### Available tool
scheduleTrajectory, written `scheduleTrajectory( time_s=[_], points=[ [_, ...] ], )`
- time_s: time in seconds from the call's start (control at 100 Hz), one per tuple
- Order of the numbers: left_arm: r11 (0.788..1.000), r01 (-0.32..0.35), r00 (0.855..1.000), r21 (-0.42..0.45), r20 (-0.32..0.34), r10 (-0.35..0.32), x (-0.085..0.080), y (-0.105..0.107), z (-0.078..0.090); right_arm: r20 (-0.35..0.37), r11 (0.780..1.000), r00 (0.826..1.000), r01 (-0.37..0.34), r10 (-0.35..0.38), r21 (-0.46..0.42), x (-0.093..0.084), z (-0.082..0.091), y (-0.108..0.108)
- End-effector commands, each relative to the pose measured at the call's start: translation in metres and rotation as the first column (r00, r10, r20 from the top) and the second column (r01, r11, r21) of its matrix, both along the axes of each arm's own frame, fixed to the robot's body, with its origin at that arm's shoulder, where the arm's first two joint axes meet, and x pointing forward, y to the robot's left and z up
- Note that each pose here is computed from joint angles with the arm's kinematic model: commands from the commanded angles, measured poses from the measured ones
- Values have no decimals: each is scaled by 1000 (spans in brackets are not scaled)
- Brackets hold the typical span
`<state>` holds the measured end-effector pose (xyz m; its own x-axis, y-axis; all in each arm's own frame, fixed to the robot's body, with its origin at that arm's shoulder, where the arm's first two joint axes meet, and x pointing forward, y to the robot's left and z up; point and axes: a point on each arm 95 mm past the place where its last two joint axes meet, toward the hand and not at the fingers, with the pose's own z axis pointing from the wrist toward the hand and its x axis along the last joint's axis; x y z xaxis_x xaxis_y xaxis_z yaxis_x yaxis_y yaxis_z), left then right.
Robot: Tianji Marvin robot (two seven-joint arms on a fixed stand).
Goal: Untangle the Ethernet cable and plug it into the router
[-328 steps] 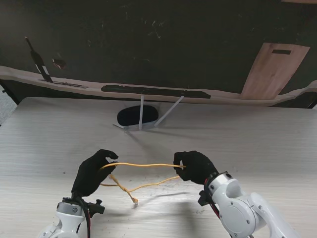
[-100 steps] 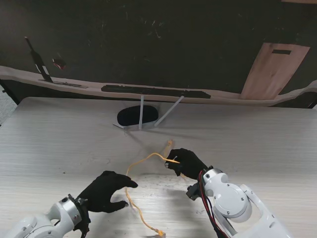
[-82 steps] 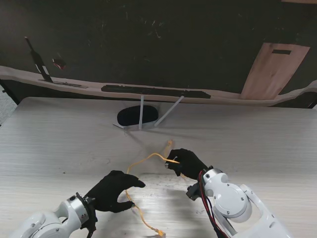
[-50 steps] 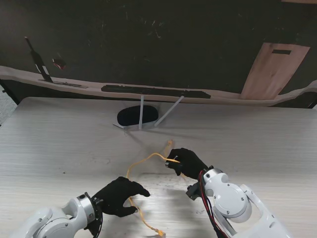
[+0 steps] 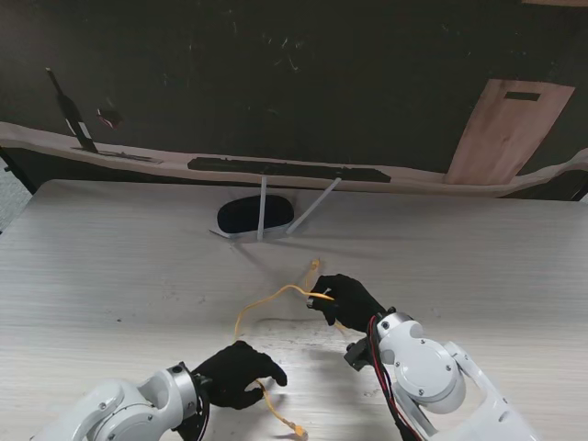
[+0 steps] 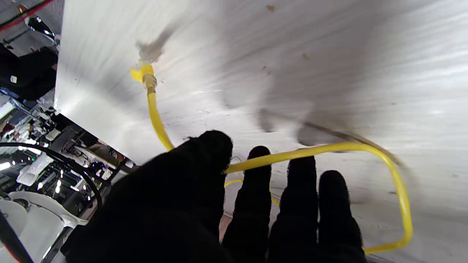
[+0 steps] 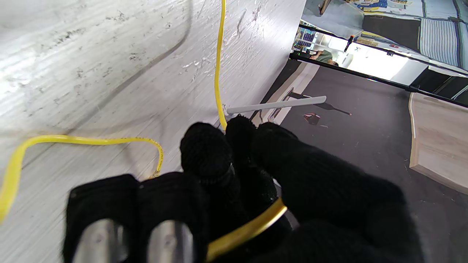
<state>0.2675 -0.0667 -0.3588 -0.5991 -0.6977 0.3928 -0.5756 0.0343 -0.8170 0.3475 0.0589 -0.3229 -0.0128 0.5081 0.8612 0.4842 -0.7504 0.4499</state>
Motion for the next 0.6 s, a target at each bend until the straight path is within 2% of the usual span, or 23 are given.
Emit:
scheduleTrajectory(
  time_s=[0.0,0.16,0.26,0.44,0.59],
  points=[
    [1000,-23,1000,-14,-11,23,-2,-2,-8,-13,1000,1000,-9,9,12,-2,-1,2],
    [994,-72,997,-81,3,73,0,-2,-11,-11,1000,1000,-1,2,20,-1,-1,1],
    [983,-109,994,-145,2,111,1,0,-12,-15,1000,1000,5,-4,23,-2,-1,0],
    [945,-185,983,-269,-49,179,1,1,-15,-25,999,1000,14,-13,29,-3,-3,-1],
    [915,-231,973,-331,-75,218,1,2,-15,-31,999,999,16,-16,29,-3,-3,-2]
  ],
)
